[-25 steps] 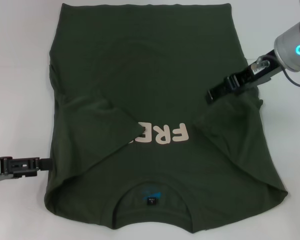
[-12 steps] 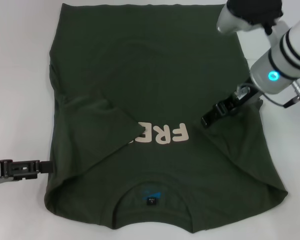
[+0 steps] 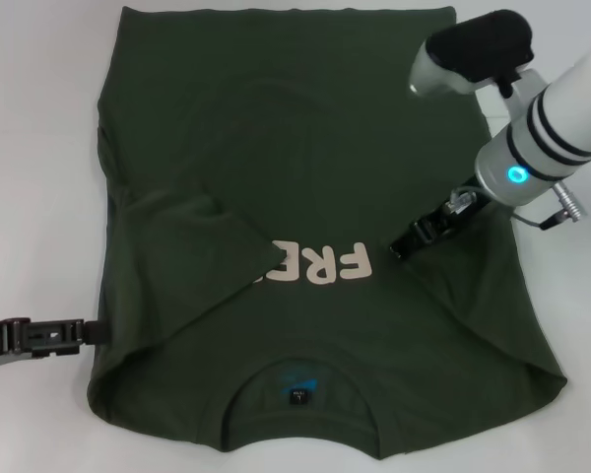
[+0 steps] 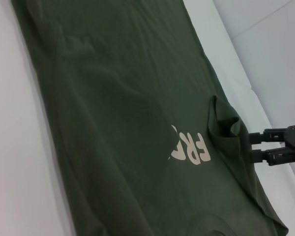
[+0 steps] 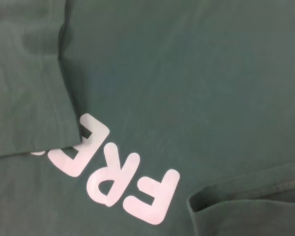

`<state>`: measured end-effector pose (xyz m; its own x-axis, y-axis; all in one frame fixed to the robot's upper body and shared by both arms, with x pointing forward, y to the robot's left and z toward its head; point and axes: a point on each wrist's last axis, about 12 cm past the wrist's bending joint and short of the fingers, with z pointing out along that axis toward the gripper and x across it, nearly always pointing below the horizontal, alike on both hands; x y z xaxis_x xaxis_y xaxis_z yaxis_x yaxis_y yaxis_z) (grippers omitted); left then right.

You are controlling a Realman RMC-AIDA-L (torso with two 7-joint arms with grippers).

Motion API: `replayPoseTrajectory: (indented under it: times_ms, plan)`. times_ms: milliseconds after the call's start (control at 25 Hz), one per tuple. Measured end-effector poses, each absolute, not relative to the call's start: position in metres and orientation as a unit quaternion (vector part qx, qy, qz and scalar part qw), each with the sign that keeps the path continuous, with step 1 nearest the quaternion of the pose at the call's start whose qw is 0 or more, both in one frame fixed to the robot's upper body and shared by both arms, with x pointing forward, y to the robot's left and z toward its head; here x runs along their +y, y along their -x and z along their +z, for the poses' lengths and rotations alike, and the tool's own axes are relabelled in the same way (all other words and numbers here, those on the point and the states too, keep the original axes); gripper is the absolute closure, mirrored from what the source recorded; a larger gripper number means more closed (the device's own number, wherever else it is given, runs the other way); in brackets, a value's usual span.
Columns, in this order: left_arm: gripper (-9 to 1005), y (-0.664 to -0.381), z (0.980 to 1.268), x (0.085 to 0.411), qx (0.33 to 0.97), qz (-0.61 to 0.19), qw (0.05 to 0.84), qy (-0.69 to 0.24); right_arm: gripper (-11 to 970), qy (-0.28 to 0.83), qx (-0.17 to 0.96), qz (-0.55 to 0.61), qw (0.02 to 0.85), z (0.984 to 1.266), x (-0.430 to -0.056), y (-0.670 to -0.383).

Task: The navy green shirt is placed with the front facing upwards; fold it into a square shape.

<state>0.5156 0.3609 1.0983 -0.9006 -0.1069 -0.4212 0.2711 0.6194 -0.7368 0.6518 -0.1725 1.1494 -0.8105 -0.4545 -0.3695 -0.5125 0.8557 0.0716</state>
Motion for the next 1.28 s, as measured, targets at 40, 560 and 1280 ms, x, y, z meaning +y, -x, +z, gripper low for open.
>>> replayPoseTrajectory:
  times_ms: [40,560,1280]
  plan:
    - [163,-0.516,1.098,0.36,0.873,-0.435,0.217,-0.047,104,0.258,0.947,0.082,0.173,1.148,-0.171,-0.652]
    - [164,-0.514,1.097,0.362,0.872,-0.435,0.219,-0.048,160,0.277,0.942,0.079,0.175,1.132,-0.158,-0.65]
    - [165,-0.514,1.099,0.364,0.872,-0.435,0.221,-0.05,559,0.278,0.94,0.081,0.182,1.129,-0.156,-0.65]
